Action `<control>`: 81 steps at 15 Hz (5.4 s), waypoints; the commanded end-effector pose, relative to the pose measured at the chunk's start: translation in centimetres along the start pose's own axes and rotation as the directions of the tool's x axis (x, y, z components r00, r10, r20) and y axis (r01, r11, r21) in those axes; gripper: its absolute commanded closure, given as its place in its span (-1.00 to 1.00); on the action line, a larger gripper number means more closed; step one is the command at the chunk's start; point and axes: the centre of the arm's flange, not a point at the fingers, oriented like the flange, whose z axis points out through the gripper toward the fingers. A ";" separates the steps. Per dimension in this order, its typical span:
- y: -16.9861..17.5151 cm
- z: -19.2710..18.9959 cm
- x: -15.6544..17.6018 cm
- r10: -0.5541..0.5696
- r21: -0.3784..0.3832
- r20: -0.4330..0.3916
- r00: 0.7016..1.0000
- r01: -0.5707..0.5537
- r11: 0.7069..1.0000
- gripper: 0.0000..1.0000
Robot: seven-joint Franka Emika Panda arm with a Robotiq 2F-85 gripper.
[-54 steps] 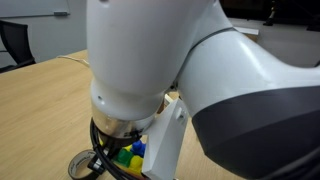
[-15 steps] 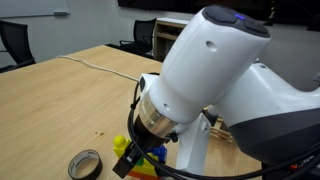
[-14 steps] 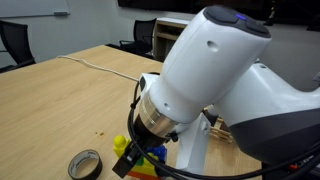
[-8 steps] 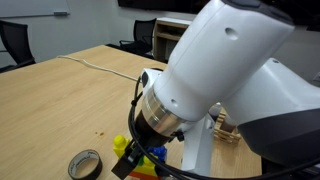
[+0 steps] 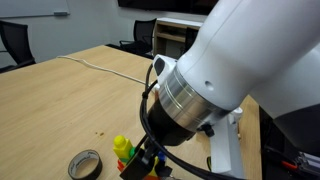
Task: Stack the two stacks of building blocks together
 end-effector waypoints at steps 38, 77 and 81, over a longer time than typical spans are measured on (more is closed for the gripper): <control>2.4 0.6 -2.5 -0.050 -0.041 0.029 0.998 0.051 0.998 1.00; 2.0 2.5 -5.4 -0.072 -0.025 0.073 0.995 0.074 0.997 1.00; 3.2 2.5 -5.6 -0.042 -0.026 0.066 0.997 0.044 0.999 1.00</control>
